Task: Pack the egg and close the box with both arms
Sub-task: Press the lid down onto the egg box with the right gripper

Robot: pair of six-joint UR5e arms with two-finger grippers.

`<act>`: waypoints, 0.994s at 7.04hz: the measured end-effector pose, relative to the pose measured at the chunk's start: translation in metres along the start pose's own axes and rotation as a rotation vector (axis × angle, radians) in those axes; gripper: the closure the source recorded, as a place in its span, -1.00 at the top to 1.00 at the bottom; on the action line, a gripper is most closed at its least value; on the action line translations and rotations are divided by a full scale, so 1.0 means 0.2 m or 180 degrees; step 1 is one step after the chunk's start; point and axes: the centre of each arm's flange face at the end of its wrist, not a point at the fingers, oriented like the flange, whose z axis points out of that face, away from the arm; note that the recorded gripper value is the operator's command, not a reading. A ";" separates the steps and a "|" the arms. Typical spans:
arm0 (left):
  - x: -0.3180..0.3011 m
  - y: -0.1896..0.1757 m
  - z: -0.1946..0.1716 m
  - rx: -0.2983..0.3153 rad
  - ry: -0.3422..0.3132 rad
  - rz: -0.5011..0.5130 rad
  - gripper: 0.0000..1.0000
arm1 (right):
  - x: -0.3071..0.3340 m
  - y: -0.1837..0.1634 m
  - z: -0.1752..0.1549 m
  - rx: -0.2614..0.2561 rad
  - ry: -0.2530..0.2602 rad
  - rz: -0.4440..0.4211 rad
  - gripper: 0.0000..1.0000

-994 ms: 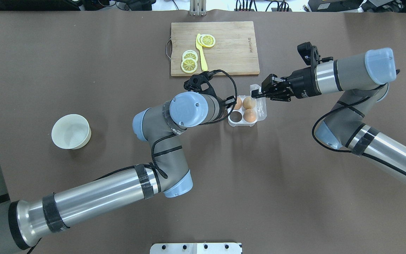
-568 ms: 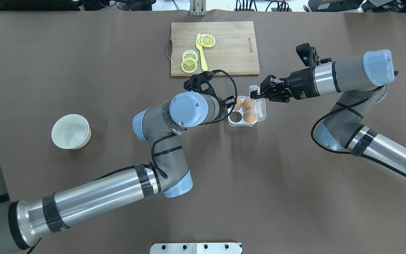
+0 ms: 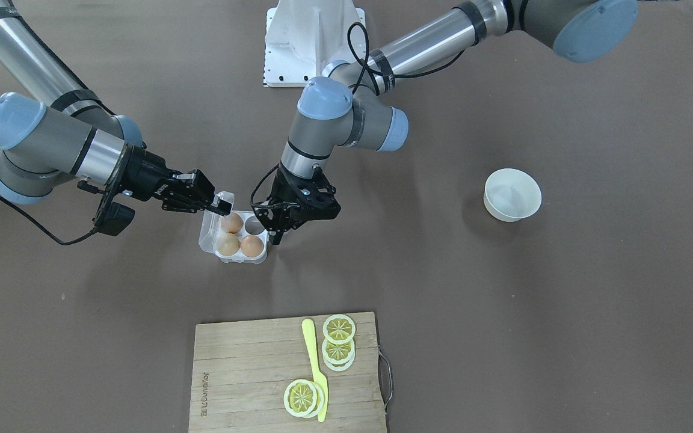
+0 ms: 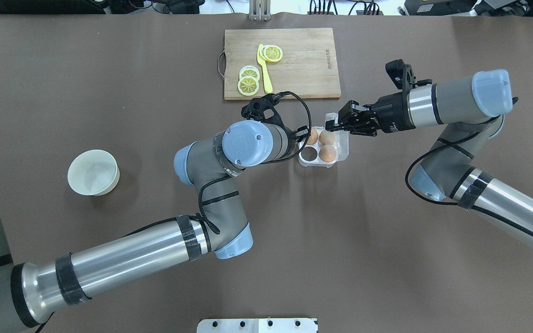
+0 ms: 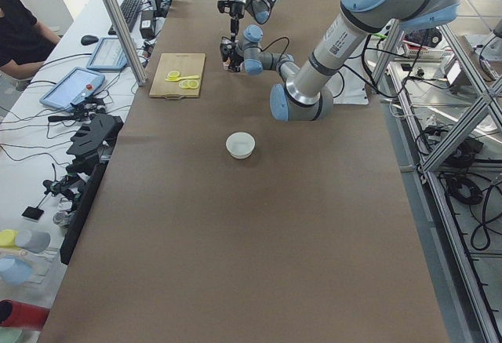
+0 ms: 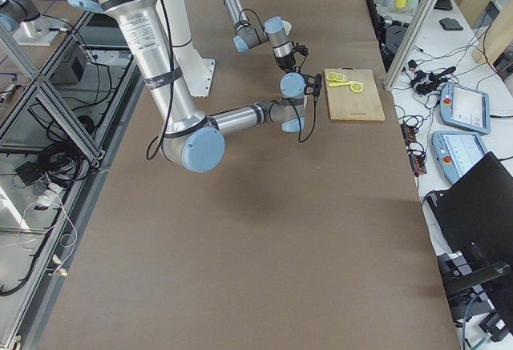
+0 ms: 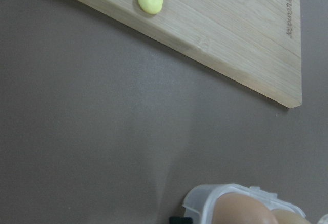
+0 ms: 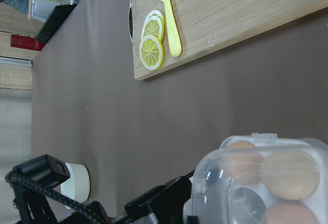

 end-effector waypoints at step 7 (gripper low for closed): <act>0.00 -0.02 -0.01 -0.0005 0.0008 -0.0003 -1.00 | 0.00 0.01 0.03 0.0016 -0.0007 0.0004 -0.09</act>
